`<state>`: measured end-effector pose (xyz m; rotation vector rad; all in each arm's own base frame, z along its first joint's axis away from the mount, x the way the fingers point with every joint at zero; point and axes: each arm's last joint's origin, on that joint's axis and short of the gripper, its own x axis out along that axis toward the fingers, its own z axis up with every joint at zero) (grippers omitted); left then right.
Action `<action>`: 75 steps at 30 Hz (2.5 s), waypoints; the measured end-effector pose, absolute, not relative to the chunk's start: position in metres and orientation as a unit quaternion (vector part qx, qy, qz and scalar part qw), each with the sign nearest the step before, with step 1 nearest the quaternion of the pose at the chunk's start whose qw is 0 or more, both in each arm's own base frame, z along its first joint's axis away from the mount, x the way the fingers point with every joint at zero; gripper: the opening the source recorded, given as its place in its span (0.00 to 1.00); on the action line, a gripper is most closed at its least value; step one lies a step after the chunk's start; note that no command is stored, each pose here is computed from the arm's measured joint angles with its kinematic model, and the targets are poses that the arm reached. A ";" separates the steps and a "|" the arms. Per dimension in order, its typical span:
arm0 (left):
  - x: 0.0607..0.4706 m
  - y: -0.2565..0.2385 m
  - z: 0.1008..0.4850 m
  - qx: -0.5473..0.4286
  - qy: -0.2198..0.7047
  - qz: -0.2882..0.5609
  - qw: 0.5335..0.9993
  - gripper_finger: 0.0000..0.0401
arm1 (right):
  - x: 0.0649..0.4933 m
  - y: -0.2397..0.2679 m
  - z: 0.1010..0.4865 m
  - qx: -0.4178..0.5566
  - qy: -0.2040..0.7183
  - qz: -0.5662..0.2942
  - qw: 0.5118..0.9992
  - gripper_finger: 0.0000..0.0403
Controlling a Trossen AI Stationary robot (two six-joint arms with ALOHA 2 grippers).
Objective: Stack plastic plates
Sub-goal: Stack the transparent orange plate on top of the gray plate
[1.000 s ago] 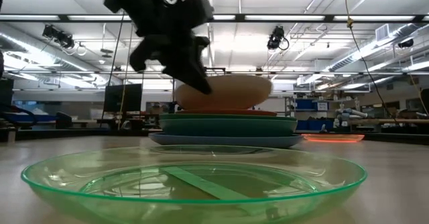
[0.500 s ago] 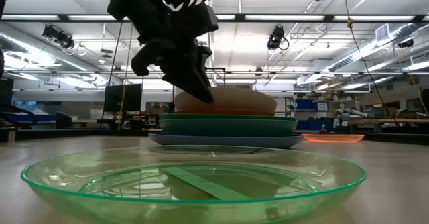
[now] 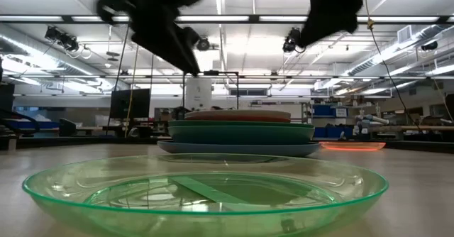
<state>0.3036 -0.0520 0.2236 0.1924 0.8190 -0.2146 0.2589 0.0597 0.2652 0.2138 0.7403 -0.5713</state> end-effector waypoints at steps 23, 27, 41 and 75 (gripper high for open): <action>0.202 -0.142 0.230 0.008 0.164 -0.345 0.924 0.35 | 0.202 -0.102 0.153 0.170 0.392 -0.506 0.749 0.33; 0.202 -0.141 0.230 0.009 0.162 -0.341 0.926 0.35 | 0.201 -0.108 0.152 0.176 0.382 -0.506 0.753 0.33; 0.203 -0.141 0.230 0.007 0.162 -0.317 0.934 0.35 | 0.204 -0.118 0.114 0.112 0.410 -0.526 0.737 0.33; 0.202 -0.140 0.226 -0.067 0.206 -0.289 0.932 0.35 | 0.231 -0.075 0.175 0.138 0.315 -0.481 0.807 0.01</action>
